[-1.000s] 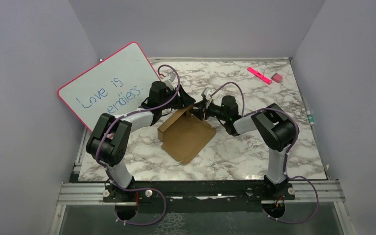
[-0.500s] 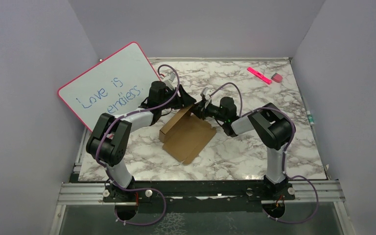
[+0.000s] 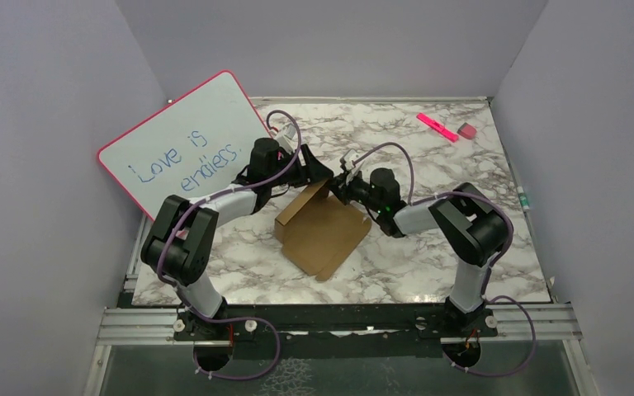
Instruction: Fold the paper box
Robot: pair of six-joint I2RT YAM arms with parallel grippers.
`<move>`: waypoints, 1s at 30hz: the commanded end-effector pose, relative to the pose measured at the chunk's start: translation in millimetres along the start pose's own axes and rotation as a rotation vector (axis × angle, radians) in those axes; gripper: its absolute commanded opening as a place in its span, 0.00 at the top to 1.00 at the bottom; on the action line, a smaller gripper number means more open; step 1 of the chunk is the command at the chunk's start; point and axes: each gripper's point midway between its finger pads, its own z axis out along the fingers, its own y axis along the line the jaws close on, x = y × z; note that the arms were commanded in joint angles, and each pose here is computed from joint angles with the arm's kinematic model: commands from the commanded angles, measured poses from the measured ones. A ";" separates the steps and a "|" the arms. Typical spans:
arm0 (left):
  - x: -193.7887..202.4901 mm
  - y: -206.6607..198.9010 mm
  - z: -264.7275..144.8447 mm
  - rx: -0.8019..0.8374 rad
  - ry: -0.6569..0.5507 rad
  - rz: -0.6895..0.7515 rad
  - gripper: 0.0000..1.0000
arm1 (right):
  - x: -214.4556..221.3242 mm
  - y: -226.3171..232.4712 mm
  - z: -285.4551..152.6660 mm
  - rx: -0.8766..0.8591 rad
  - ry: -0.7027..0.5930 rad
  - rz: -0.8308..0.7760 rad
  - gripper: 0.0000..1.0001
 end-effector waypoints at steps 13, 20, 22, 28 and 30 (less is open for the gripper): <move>37.8 -29.1 -19.5 0.067 0.097 -0.047 0.37 | 19.1 -43.5 -4.1 0.423 0.081 0.057 0.93; 42.0 -29.6 -23.1 0.064 0.096 -0.041 0.38 | 18.0 -44.7 -2.8 0.494 0.066 0.051 0.91; 40.6 -28.9 -24.5 0.056 0.087 -0.029 0.38 | 14.7 -39.8 0.0 0.460 0.058 0.051 0.88; 23.0 -10.5 -32.8 -0.116 0.048 0.070 0.32 | -2.4 -24.1 -6.9 0.374 0.025 0.054 0.72; 10.0 -8.2 -41.2 -0.182 0.013 0.121 0.30 | -5.7 -21.3 -12.4 0.373 0.035 0.090 0.64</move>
